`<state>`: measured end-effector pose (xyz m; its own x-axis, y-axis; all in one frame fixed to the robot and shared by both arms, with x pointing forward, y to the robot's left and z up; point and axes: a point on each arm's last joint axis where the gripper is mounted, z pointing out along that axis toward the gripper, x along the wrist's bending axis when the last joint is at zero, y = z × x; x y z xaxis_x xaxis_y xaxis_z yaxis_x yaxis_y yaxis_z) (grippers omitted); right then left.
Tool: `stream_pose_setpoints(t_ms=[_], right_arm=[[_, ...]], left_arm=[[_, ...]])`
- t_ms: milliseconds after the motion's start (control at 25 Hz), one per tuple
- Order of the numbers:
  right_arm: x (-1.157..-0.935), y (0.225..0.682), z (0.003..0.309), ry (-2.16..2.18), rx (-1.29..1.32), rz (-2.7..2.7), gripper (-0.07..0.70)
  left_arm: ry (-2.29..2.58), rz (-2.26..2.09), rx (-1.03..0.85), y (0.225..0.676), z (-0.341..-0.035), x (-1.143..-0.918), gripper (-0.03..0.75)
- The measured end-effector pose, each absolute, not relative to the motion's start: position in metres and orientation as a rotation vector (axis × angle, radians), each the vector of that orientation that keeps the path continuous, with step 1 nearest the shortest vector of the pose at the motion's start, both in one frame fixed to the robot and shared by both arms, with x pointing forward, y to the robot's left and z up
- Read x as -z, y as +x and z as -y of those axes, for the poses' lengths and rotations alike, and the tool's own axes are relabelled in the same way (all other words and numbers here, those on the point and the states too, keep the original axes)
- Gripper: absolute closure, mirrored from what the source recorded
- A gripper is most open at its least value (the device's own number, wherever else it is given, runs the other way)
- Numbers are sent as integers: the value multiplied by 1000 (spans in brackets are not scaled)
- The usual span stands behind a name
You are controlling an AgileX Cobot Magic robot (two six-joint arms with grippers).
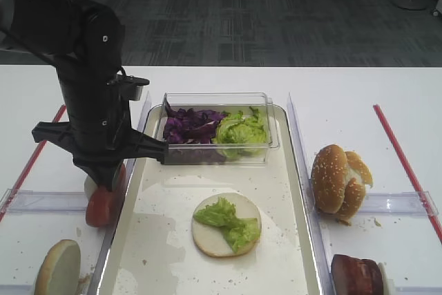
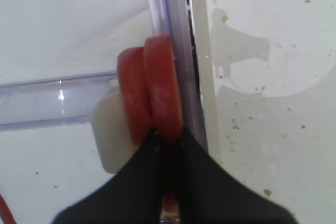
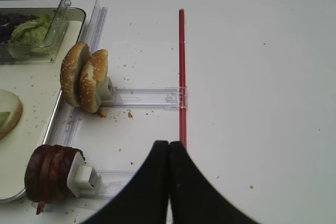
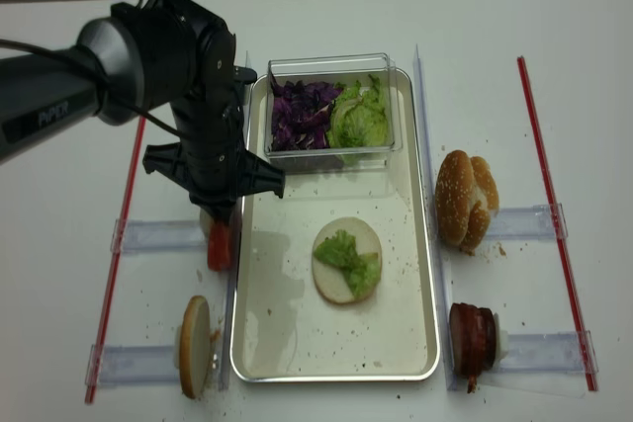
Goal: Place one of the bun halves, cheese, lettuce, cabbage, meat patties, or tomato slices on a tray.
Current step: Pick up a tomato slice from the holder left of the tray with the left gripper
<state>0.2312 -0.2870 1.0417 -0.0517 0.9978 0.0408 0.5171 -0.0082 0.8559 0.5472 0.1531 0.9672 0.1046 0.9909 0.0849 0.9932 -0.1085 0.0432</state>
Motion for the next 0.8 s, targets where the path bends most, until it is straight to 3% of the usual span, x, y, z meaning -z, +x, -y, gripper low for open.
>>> stream_pose_setpoints(t_ms=[240,800], right_arm=[[-1042,231,287,1590,-967,-1636,595],[-1042,231,287,1590,-967,-1636,595]], left_arm=[[-2319,2082,148,547,-153,-969,706],[-2400,2164,145,528,-158,-1019,708]])
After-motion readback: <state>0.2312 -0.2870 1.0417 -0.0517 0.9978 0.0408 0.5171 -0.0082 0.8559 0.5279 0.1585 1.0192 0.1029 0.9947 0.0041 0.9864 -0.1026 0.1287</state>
